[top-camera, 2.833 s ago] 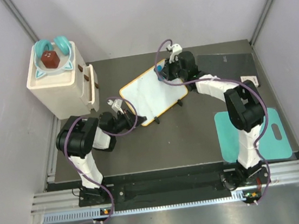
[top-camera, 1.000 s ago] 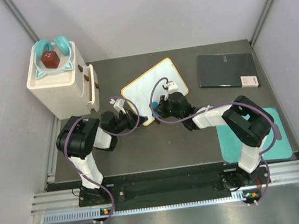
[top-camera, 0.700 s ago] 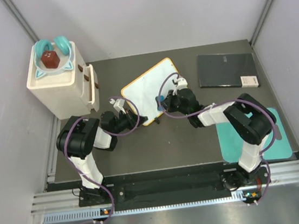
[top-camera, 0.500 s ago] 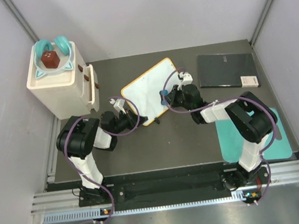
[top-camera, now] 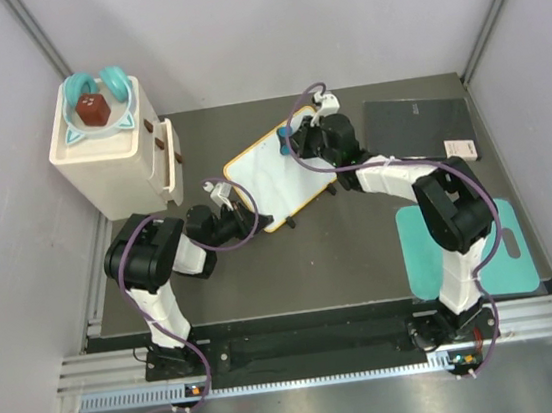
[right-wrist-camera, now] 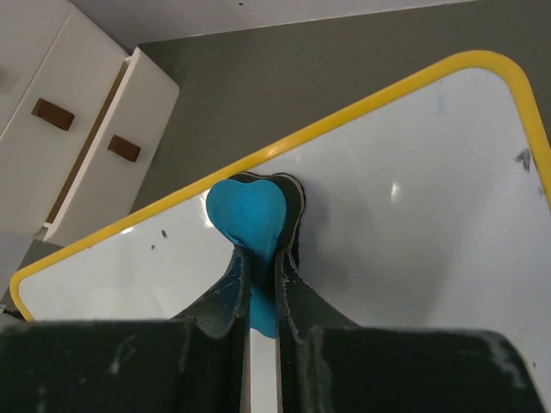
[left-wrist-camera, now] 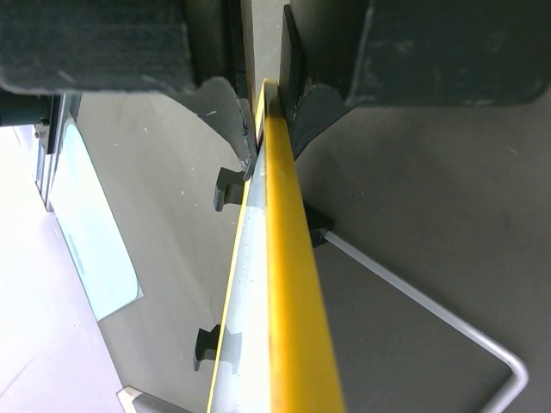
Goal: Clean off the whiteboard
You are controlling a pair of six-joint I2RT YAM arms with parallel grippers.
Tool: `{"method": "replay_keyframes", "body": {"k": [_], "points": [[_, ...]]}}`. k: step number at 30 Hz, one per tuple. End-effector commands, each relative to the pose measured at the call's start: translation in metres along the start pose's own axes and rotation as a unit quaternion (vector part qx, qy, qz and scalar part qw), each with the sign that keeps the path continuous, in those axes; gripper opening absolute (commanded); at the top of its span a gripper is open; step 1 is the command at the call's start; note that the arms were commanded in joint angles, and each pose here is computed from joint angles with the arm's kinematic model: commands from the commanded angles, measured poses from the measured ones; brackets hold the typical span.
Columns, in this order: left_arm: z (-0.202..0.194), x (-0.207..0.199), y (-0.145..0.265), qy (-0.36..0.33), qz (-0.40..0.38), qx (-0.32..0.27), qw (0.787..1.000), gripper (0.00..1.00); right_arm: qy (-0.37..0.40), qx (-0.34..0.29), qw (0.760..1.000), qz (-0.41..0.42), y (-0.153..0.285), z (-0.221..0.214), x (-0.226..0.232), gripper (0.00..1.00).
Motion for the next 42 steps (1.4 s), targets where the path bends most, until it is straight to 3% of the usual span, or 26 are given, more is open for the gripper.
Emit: {"method": "replay_keyframes", "body": {"k": [1,12,24,31,42], "points": [[-0.053,0.032,0.014,0.027,0.067,0.084,0.994,0.00,0.007,-0.014,1.000,0.019,-0.009,0.023,0.008,0.00],[-0.054,0.031,0.015,0.024,0.065,0.085,0.994,0.00,0.053,-0.060,0.996,0.042,-0.025,0.037,0.052,0.00],[-0.055,0.029,0.014,0.022,0.062,0.087,0.994,0.00,0.059,-0.054,0.994,0.073,-0.028,0.018,0.091,0.00],[-0.054,0.028,0.015,0.021,0.062,0.086,0.994,0.00,0.068,-0.065,0.996,0.009,-0.028,0.030,0.062,0.00],[-0.055,0.028,0.015,0.020,0.060,0.086,0.994,0.00,0.021,-0.079,0.993,-0.081,-0.004,0.056,-0.056,0.00]]}}
Point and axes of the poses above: each gripper's point midway between its finger pads, its own y axis back along the fingers, its own x axis along the line the jaws close on, z = x × y, the point moved 2 cm from there along y, back along the fingers, and after that the axes turned 12 degrees about y, right-handed, at the moved point
